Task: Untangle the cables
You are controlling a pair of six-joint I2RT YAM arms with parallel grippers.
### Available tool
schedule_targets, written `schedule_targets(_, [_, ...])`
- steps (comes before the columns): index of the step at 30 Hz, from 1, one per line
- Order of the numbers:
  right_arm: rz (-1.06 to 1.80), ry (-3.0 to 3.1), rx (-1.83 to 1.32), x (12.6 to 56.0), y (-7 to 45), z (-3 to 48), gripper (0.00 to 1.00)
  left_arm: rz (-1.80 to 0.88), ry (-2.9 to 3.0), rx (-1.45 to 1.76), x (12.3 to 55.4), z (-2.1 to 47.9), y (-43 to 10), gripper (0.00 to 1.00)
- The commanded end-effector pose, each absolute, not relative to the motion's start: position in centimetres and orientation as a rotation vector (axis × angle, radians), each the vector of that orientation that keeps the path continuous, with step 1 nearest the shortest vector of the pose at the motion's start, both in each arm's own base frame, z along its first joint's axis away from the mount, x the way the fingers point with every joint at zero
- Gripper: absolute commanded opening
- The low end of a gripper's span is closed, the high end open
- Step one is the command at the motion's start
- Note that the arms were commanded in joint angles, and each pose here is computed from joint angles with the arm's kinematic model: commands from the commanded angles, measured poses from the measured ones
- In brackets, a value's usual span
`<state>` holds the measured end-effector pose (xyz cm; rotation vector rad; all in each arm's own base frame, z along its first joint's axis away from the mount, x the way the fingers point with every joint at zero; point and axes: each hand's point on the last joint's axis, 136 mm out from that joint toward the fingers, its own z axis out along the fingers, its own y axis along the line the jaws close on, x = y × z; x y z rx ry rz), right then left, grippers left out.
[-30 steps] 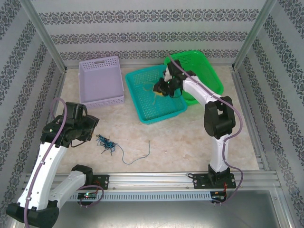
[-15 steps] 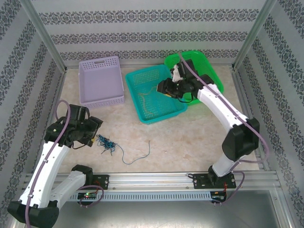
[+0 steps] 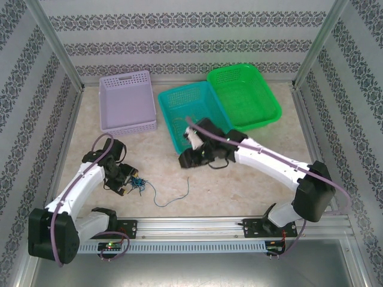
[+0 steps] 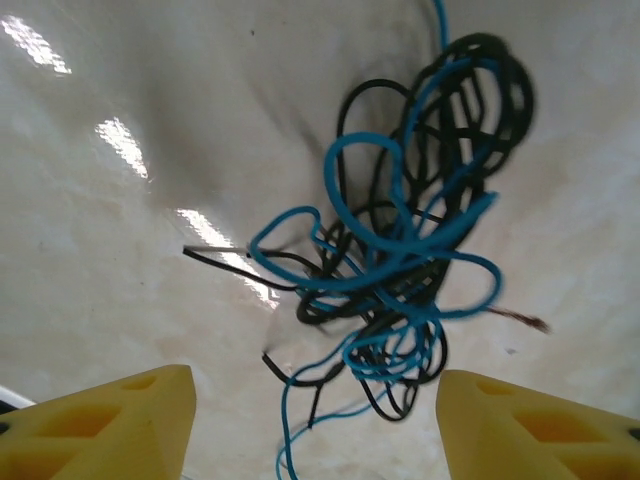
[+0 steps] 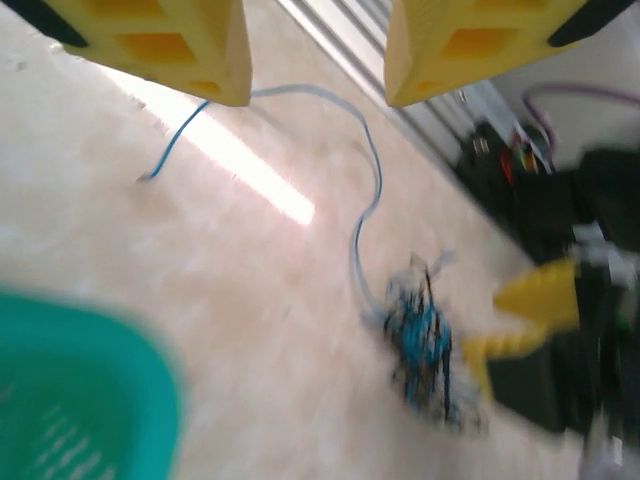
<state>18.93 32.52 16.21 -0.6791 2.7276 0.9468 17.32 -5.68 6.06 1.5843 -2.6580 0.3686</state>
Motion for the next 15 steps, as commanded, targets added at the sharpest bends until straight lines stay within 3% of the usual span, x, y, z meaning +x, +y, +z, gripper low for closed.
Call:
schedule_targets(1, [0.819, 2.744, -0.911, 15.7, 32.1, 13.5, 0.46, 0.343, -2.71, 1.527, 17.4, 4.7, -5.2, 0.59])
schedule_targets(10, [0.833, 3.112, -0.669, 12.8, 31.3, 8.2, 0.48, 0.438, -2.674, 1.597, 18.0, 2.8, -5.8, 0.32])
schedule_targets(15, [0.822, 3.217, -0.181, 13.3, 31.0, 7.9, 0.47, 0.471, -2.66, 1.584, 17.7, 2.9, -6.2, 0.2])
